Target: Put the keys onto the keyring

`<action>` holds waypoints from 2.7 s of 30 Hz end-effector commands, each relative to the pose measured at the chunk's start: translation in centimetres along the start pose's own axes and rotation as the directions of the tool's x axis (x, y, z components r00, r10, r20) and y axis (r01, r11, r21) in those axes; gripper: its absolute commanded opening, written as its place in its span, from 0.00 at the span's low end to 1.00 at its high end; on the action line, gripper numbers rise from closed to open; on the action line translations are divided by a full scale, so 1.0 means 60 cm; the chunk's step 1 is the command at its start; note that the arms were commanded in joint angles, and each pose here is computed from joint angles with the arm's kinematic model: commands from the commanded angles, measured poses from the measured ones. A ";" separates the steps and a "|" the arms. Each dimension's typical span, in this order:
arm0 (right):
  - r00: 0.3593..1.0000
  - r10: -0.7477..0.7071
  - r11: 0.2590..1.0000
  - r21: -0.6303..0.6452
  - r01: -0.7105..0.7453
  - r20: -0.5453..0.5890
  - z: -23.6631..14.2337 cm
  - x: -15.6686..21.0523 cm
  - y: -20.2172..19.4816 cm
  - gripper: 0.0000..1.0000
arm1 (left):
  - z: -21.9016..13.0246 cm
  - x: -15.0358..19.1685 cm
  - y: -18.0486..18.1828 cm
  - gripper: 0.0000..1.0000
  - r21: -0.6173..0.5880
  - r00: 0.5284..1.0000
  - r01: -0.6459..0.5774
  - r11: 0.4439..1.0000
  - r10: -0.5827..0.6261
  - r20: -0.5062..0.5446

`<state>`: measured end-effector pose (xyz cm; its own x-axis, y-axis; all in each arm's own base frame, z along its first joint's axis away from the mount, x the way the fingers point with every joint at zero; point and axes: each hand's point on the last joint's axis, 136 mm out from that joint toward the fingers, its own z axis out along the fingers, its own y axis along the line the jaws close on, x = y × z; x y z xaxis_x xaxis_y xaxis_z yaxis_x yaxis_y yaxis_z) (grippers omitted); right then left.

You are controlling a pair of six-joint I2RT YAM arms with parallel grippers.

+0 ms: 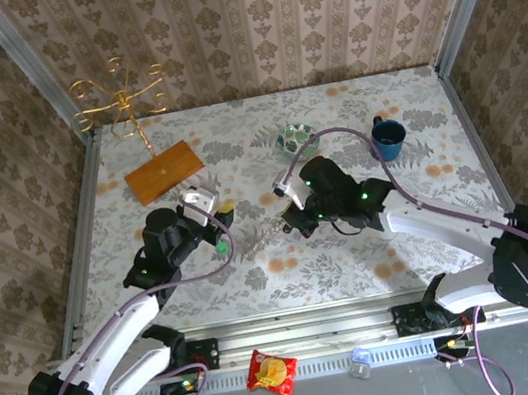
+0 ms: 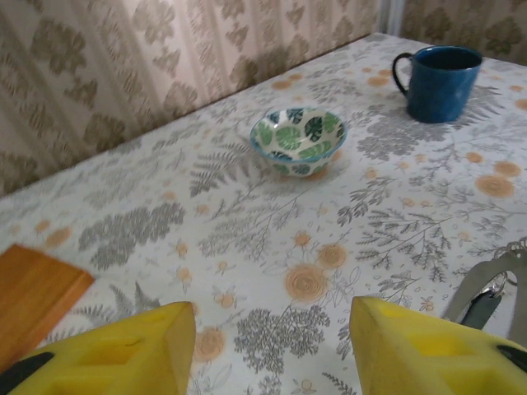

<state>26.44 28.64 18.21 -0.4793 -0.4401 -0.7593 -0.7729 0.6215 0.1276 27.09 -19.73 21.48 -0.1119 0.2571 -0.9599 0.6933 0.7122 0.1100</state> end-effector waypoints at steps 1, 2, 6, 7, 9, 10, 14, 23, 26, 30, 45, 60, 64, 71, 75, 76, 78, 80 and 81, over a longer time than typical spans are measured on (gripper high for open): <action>0.975 -0.065 0.991 -0.098 0.088 0.214 -0.030 -0.083 0.017 0.00 | -0.011 -0.044 -0.025 0.49 0.093 0.990 -0.123 0.988 0.116 0.081; 0.971 -0.065 0.987 -0.128 0.097 0.232 -0.035 -0.088 0.020 0.00 | -0.011 -0.048 -0.031 0.47 0.113 0.987 -0.138 0.984 0.128 0.093; 0.935 -0.147 0.957 -0.192 0.217 0.323 -0.050 -0.101 0.047 0.00 | -0.015 -0.072 -0.055 0.40 0.191 0.975 -0.174 0.966 0.143 0.169; 0.922 -0.168 0.947 -0.202 0.249 0.348 -0.052 -0.102 0.053 0.00 | -0.016 -0.077 -0.066 0.40 0.226 0.971 -0.178 0.958 0.134 0.197; 0.900 -0.201 0.928 -0.218 0.301 0.387 -0.056 -0.103 0.064 0.00 | -0.020 -0.082 -0.088 0.40 0.290 0.962 -0.193 0.938 0.122 0.246; 0.889 -0.217 0.918 -0.224 0.326 0.403 -0.057 -0.103 0.069 0.00 | -0.020 -0.084 -0.096 0.40 0.310 0.957 -0.197 0.930 0.114 0.265; 0.875 -0.240 0.905 -0.229 0.358 0.420 -0.052 -0.098 0.072 0.00 | -0.023 -0.074 -0.129 0.40 0.403 0.948 -0.223 0.888 0.100 0.304; 0.889 -0.225 0.895 -0.276 0.351 0.400 -0.045 -0.087 0.080 0.00 | -0.020 -0.025 -0.179 0.37 0.556 0.963 -0.223 0.801 0.093 0.253; 0.890 -0.227 0.889 -0.289 0.355 0.396 -0.043 -0.083 0.083 0.00 | -0.019 -0.020 -0.185 0.36 0.570 0.965 -0.221 0.792 0.091 0.248; 0.890 -0.228 0.878 -0.311 0.363 0.394 -0.040 -0.082 0.090 0.00 | -0.017 -0.020 -0.189 0.35 0.577 0.965 -0.221 0.786 0.089 0.248; 0.894 -0.254 0.859 -0.338 0.385 0.370 -0.028 -0.073 0.109 0.00 | -0.018 -0.022 -0.199 0.19 0.600 0.965 -0.215 0.770 0.072 0.253; 0.900 -0.392 0.888 -0.176 0.424 0.192 -0.016 -0.029 0.058 0.29 | -0.009 -0.009 -0.194 0.00 0.532 0.953 -0.279 0.800 0.162 0.256; 0.882 -0.443 0.876 -0.128 0.464 0.162 -0.027 -0.012 0.045 0.34 | -0.007 0.003 -0.198 0.00 0.507 0.941 -0.331 0.796 0.236 0.244; 0.845 -0.502 0.837 -0.140 0.528 0.184 -0.037 -0.001 0.058 0.33 | -0.006 0.010 -0.207 0.00 0.504 0.928 -0.368 0.781 0.278 0.247; 0.840 -0.507 0.822 -0.183 0.539 0.192 -0.030 0.002 0.072 0.32 | -0.005 0.011 -0.212 0.00 0.509 0.926 -0.375 0.775 0.285 0.248; 0.840 -0.507 0.820 -0.192 0.540 0.194 -0.029 0.001 0.075 0.32 | -0.005 0.013 -0.212 0.00 0.511 0.927 -0.373 0.774 0.284 0.245; 0.838 -0.510 0.815 -0.203 0.542 0.192 -0.025 0.003 0.079 0.31 | -0.006 0.013 -0.213 0.00 0.515 0.927 -0.373 0.772 0.285 0.244; 0.836 -0.515 0.811 -0.208 0.547 0.188 -0.021 0.005 0.081 0.29 | -0.007 0.014 -0.215 0.00 0.520 0.928 -0.370 0.769 0.283 0.242; 0.835 -0.517 0.810 -0.209 0.548 0.187 -0.019 0.004 0.081 0.28 | -0.006 0.014 -0.215 0.00 0.521 0.929 -0.368 0.770 0.282 0.240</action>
<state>22.71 30.40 19.87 0.0612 -0.5593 -0.8267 -0.9671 0.1717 -0.1877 17.92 -28.15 18.22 0.2207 0.2984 -0.9286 0.9548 0.1283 0.2682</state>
